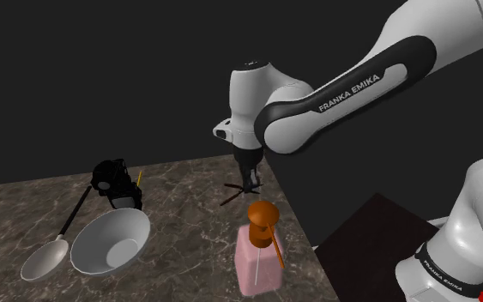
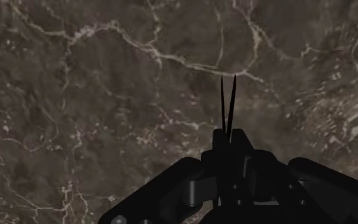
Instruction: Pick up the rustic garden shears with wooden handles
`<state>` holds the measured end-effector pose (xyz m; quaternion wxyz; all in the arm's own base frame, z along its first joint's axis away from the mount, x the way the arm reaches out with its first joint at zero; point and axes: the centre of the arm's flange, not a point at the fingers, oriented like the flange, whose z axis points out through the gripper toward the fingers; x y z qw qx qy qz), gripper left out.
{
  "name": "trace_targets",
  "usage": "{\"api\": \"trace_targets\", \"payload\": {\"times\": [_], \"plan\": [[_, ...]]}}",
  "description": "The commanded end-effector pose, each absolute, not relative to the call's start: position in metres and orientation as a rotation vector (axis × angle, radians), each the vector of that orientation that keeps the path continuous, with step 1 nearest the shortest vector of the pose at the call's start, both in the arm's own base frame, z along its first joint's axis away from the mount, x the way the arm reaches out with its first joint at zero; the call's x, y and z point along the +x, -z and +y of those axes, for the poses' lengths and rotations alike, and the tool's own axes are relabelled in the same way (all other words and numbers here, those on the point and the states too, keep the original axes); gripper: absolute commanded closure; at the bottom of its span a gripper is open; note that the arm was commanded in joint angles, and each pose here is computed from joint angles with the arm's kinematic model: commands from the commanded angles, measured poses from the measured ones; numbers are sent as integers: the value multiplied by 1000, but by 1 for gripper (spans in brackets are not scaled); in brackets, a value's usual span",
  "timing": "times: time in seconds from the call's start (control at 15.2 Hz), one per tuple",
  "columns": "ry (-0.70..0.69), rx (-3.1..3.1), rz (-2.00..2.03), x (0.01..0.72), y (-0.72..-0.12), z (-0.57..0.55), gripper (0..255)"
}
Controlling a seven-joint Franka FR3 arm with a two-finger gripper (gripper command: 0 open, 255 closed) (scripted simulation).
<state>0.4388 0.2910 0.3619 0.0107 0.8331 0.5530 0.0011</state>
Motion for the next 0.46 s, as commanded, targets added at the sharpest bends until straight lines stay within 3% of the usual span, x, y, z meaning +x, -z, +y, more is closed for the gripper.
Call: {"api": "trace_targets", "payload": {"times": [0.0, 0.4], "plan": [[-3, 2599, 1726, 439, -373, 291, 255], [-3, 2599, 1726, 439, -395, 291, 255]]}}
